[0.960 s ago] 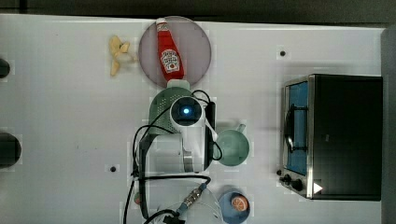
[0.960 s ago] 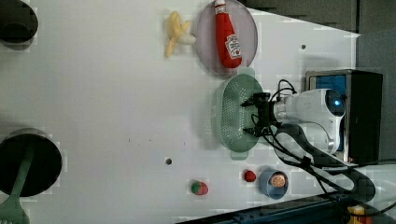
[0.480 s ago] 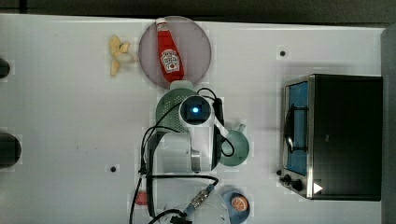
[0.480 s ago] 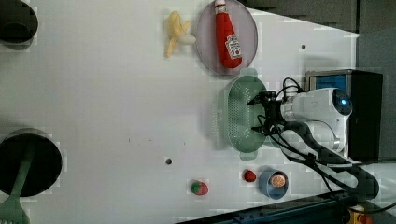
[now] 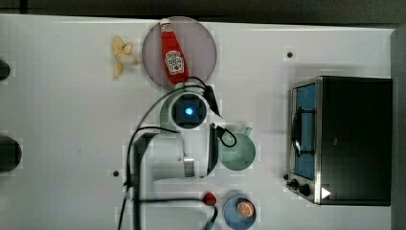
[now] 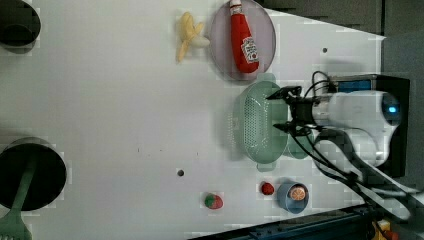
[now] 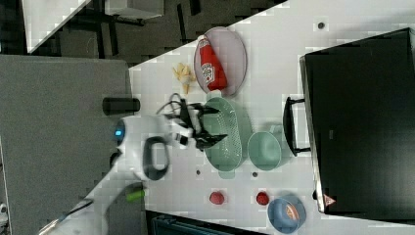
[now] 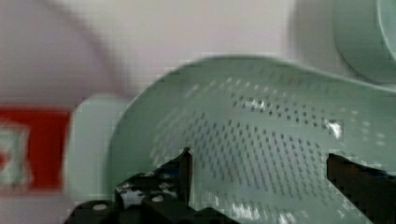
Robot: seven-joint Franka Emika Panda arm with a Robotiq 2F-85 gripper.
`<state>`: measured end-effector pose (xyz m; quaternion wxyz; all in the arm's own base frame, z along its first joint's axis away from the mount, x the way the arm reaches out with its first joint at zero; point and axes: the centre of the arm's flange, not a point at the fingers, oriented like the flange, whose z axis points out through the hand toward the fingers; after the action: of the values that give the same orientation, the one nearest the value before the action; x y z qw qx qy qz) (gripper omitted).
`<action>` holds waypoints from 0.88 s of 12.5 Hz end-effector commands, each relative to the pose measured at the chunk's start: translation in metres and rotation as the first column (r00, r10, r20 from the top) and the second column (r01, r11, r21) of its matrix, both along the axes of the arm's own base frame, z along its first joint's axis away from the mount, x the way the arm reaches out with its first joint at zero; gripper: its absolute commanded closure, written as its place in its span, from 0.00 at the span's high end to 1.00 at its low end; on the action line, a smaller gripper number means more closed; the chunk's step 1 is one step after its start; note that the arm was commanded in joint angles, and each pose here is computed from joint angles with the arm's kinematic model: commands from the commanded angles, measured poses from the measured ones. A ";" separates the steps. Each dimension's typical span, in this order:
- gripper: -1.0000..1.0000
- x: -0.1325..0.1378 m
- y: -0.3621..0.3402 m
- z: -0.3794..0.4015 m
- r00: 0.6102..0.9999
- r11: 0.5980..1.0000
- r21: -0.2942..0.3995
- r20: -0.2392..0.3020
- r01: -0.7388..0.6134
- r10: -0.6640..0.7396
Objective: Drag strainer left to right.
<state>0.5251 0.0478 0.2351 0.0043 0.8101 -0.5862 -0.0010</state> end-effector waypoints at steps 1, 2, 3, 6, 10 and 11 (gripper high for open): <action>1.00 0.023 -0.007 0.093 0.956 0.958 -0.019 0.063 -0.287 0.288; 1.00 0.029 -0.010 0.122 0.945 0.946 -0.018 0.046 -0.325 0.325; 1.00 0.035 -0.014 0.149 0.940 0.940 -0.010 0.013 -0.341 0.341; 1.00 0.060 -0.040 0.244 0.863 0.863 -0.020 -0.004 -0.505 0.505; 1.00 0.064 -0.069 0.330 0.807 0.806 -0.065 0.019 -0.588 0.590; 1.00 0.059 -0.068 0.342 0.809 0.808 -0.048 0.001 -0.588 0.588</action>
<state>0.5900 -0.0151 0.5652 0.0224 0.9379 -0.3454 0.0231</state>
